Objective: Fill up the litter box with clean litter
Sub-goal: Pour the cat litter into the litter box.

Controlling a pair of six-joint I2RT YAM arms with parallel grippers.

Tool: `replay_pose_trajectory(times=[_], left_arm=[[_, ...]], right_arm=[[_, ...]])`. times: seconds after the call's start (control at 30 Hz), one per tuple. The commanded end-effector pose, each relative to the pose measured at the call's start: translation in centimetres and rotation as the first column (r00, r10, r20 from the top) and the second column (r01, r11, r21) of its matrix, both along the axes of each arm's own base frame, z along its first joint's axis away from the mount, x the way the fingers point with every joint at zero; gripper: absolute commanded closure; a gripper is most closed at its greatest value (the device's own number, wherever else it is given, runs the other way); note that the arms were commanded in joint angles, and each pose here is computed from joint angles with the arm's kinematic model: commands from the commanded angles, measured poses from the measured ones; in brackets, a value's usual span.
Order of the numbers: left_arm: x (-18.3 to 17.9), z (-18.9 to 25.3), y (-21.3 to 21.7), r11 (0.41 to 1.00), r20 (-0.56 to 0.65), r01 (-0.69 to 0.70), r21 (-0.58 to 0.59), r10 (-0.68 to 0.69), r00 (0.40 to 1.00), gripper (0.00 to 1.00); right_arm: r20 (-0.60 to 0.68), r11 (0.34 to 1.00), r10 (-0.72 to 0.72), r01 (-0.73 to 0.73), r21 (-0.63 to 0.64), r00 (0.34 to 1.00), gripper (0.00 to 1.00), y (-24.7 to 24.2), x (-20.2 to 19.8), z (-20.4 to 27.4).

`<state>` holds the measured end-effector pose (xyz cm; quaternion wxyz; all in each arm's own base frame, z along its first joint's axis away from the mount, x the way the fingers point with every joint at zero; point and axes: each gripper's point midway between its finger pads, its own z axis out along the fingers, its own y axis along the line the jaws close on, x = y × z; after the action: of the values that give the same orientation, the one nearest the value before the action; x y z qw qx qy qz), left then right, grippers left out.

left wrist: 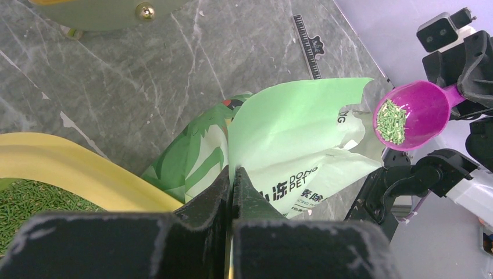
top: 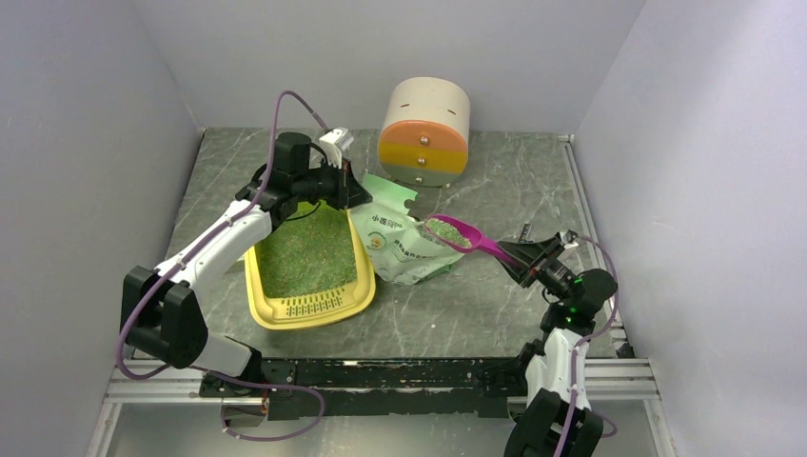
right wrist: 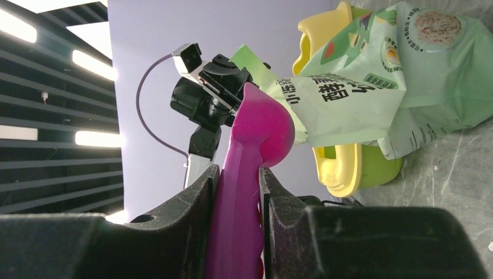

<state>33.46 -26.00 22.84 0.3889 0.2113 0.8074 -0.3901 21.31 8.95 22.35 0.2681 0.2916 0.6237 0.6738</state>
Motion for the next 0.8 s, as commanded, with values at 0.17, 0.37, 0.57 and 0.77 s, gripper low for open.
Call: replay_pose_trajectory(times=[0.17,0.37,0.57,0.77], left_arm=[[0.6,1.1,-0.1,1.0,0.009,-0.006,-0.025,0.006,1.0,0.95],[0.3,1.4,-0.5,0.999,-0.007,0.024,-0.035,-0.024,1.0,0.92],[0.0,1.6,-0.5,0.999,-0.01,0.036,-0.036,-0.036,0.999,0.86],[0.0,2.1,-0.5,0.998,-0.007,0.037,-0.045,-0.037,0.999,0.76]], right_arm=[[0.078,0.999,0.026,-0.023,-0.044,0.997,1.0,0.4,0.0,2.2],[0.094,0.998,0.032,-0.028,-0.05,0.995,1.0,0.8,-0.1,3.4],[0.097,0.997,0.046,-0.039,-0.074,0.994,1.0,1.4,-0.3,4.5],[0.108,0.997,0.044,-0.038,-0.061,0.993,1.0,2.0,-0.8,5.5]])
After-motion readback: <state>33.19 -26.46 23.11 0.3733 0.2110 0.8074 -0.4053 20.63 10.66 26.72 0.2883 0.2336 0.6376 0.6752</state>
